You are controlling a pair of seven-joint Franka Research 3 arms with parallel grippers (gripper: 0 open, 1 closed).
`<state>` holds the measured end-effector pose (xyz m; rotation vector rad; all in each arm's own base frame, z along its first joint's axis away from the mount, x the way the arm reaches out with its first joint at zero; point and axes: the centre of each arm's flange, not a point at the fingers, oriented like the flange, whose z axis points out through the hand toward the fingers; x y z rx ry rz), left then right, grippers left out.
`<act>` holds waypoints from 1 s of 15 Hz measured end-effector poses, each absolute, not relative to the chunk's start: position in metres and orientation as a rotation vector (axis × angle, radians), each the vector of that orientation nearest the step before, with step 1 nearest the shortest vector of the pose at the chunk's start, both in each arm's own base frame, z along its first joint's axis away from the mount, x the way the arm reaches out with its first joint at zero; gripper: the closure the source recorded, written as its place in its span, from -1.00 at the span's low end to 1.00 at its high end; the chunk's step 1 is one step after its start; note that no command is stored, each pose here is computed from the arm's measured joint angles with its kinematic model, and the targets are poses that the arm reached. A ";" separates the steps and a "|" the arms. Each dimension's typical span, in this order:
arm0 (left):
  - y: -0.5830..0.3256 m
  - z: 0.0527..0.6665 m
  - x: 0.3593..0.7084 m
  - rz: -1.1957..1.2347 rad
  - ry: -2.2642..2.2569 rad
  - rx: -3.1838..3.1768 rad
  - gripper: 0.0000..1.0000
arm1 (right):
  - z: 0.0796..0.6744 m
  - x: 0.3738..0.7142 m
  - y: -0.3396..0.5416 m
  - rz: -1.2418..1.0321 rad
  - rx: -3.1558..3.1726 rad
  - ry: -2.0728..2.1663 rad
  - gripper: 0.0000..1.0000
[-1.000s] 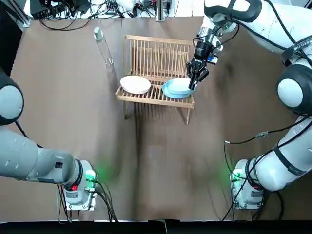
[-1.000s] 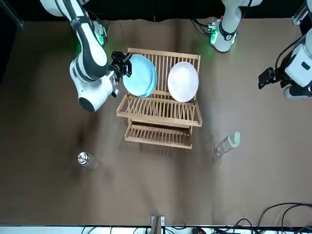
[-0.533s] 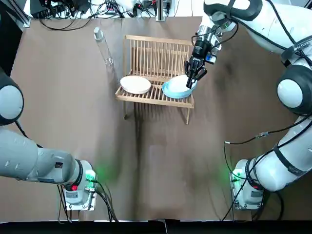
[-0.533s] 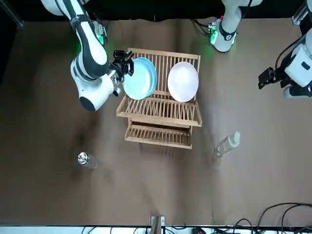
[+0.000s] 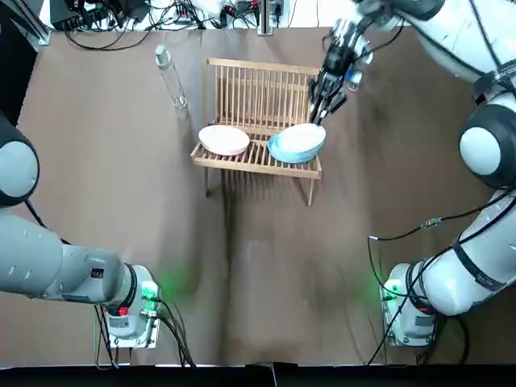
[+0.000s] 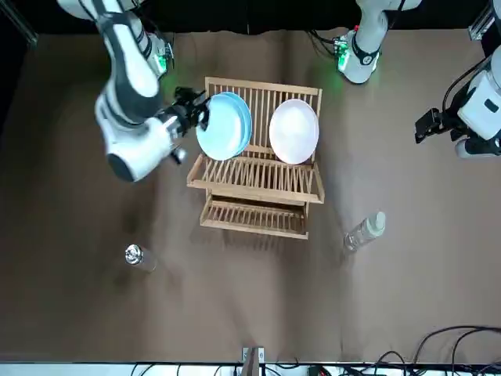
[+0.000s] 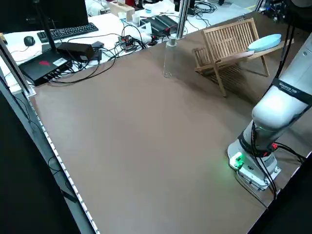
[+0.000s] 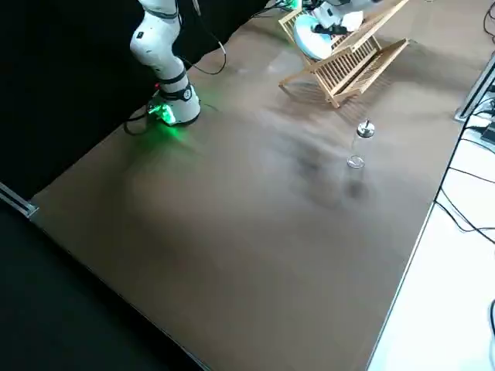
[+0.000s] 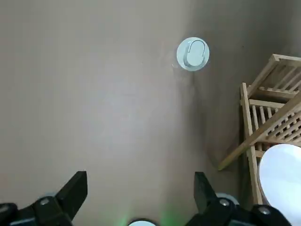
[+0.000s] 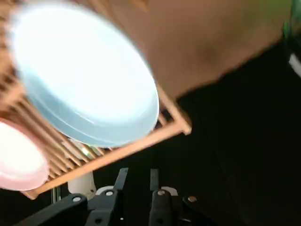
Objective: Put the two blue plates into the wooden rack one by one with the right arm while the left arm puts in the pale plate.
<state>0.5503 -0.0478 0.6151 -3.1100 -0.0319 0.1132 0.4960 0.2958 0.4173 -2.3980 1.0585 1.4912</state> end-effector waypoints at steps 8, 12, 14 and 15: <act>-0.048 0.615 0.550 0.113 -0.032 -3.110 -0.99 | 0.451 0.573 0.128 0.906 -2.848 0.523 -0.44; -0.047 0.615 0.550 0.117 -0.033 -3.110 -0.99 | 0.502 0.586 0.079 0.690 -2.866 0.267 -0.57; -0.047 0.615 0.550 0.118 -0.033 -3.109 -0.99 | 0.532 0.579 0.054 0.601 -2.864 0.243 -0.59; -0.047 0.615 0.550 0.119 -0.033 -3.109 -0.99 | 0.545 0.574 0.047 0.559 -2.865 0.246 -0.70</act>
